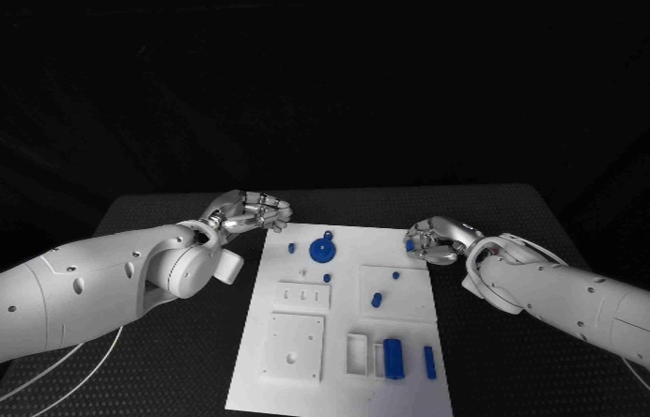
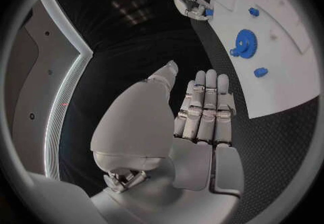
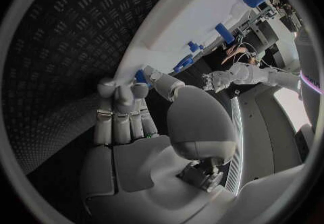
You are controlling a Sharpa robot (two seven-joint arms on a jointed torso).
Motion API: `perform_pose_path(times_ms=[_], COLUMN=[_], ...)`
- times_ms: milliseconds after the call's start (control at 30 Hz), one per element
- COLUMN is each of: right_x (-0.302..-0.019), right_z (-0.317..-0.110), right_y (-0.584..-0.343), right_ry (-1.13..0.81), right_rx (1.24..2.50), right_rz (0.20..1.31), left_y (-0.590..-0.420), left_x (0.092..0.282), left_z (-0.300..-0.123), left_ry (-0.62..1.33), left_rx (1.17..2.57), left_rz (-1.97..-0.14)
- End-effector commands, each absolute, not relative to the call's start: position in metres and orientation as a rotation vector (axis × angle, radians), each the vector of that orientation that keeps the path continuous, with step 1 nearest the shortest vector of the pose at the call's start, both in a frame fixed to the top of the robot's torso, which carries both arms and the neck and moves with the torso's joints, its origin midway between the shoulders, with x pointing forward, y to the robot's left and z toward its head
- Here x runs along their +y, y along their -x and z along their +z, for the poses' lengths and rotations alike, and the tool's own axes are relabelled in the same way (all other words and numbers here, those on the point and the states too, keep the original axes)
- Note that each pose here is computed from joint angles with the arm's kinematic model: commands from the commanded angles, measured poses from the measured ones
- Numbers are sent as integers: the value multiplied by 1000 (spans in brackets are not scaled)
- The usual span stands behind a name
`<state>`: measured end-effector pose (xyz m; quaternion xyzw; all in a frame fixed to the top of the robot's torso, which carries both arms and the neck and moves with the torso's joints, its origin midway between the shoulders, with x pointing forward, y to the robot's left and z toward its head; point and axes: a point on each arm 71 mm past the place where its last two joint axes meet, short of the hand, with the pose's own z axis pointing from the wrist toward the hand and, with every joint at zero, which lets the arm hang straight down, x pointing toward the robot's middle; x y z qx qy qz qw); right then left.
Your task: Assemble the parts on the task board
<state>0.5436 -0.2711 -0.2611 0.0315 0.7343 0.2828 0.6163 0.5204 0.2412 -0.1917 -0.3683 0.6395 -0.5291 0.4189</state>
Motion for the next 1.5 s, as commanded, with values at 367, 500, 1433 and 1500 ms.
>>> perform_pose_path(times_ms=[367,500,1433,1500], right_x=[-270,-271,-209,-197], right_z=[-262,-261,-196,-191], right_y=[-543,-542,-535,-531], right_ry=[-93,-121,22,45], right_rx=[1693,1689,1680,1680], right_rz=[642,635,529,541], left_y=[-519,-519,-518,-518], left_x=[238,237,210,206], left_z=[-191,-191,-191,-189], left_ry=[904,886,754,755], left_rx=[1617,1630,1922,1945], left_rz=[-1346,-1347,-1185,-1168])
